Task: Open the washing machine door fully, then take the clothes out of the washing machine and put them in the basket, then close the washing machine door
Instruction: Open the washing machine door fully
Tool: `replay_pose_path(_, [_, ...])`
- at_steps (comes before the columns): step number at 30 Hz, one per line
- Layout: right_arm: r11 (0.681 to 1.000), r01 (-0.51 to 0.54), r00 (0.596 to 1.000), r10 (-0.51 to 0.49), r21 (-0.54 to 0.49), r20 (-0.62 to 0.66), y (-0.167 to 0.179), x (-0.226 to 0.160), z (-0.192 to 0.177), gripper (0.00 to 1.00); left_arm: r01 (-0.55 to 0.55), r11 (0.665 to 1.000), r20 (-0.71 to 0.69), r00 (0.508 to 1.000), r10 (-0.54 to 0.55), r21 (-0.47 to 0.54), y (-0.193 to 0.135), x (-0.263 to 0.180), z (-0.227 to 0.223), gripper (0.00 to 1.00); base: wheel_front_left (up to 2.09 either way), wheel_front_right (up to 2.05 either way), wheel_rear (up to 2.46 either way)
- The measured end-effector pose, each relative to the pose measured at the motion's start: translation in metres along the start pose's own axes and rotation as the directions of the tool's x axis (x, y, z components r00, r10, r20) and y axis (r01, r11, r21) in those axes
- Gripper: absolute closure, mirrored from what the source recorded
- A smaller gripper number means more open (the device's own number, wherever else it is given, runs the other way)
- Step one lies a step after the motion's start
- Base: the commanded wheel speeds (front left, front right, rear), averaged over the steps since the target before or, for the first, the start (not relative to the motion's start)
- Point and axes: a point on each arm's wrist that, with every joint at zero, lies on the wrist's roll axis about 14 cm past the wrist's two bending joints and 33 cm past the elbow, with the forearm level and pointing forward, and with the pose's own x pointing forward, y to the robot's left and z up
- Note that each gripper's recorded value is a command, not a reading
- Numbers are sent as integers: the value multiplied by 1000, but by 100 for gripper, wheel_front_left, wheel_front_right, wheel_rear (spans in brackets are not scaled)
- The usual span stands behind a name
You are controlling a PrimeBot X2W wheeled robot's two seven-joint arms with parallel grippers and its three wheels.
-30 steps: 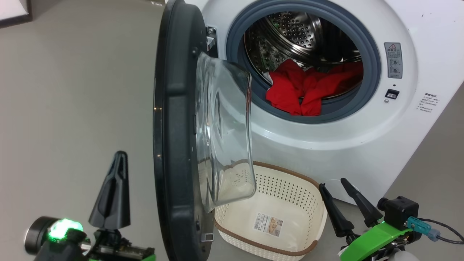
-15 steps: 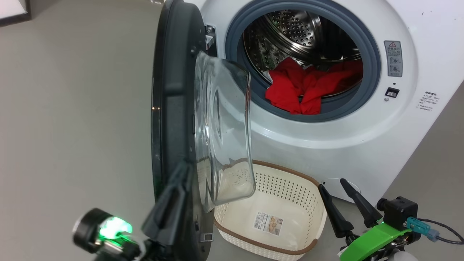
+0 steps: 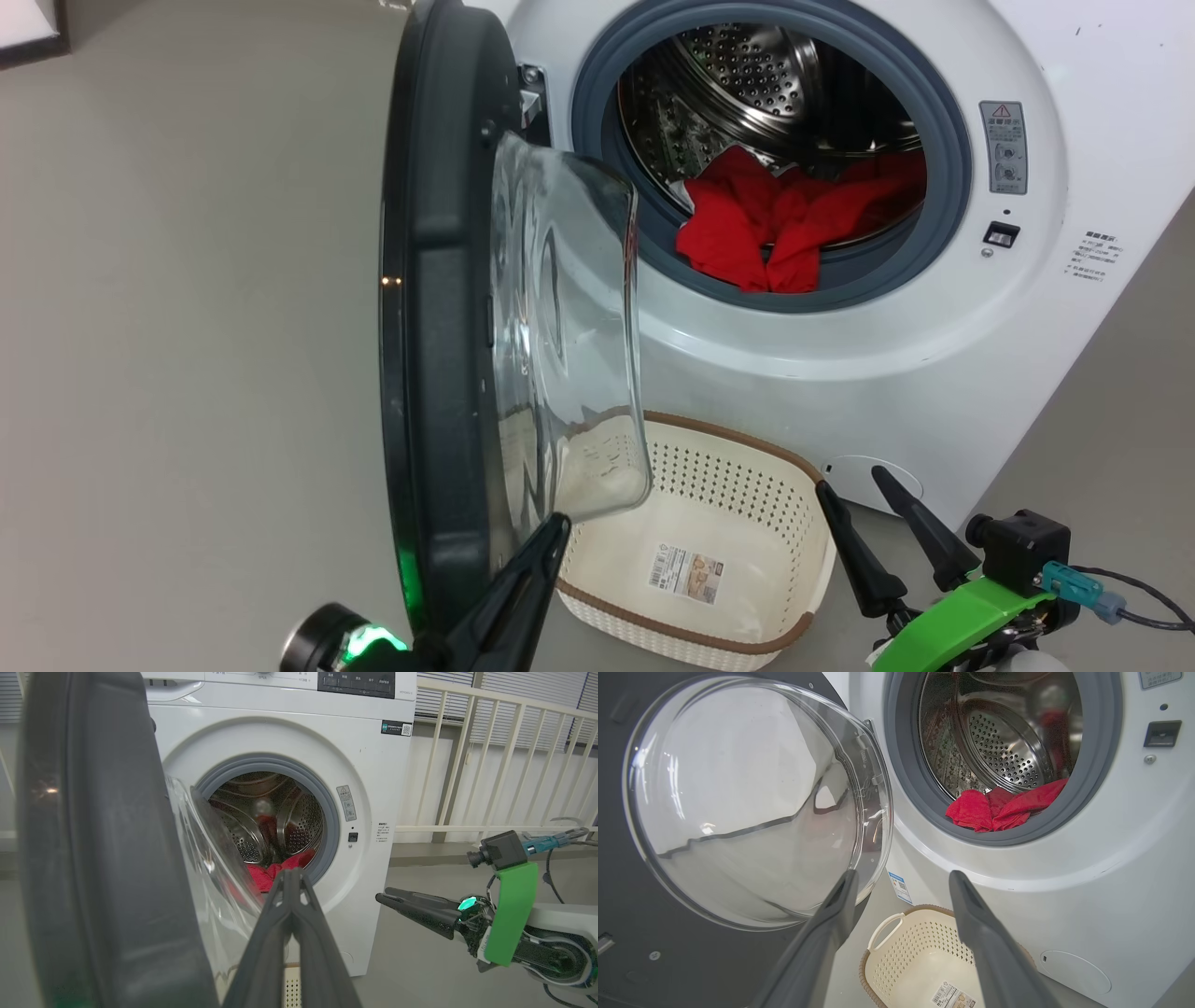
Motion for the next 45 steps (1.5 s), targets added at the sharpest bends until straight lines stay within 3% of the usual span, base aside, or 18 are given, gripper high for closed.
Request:
replay_pose_path(16, [1000, 1, 1000, -1, 0, -10, 0, -2, -3, 0, -96, 988, -229, 971, 67, -119, 17, -20, -79, 100, 0, 0, 0])
replay_pose_path(33, [1000, -15, 1000, 15, 11, -17, 5, 3, -6, 0, -261, 962, -235, 942, 237, -76, 69, -40, -82, 100, 0, 0, 0])
replay_pose_path(45, [1000, -14, 1000, 15, 23, -27, 3, 6, -11, 0, -394, 919, -233, 896, 378, -26, 112, -56, -76, 100, 0, 0, 0])
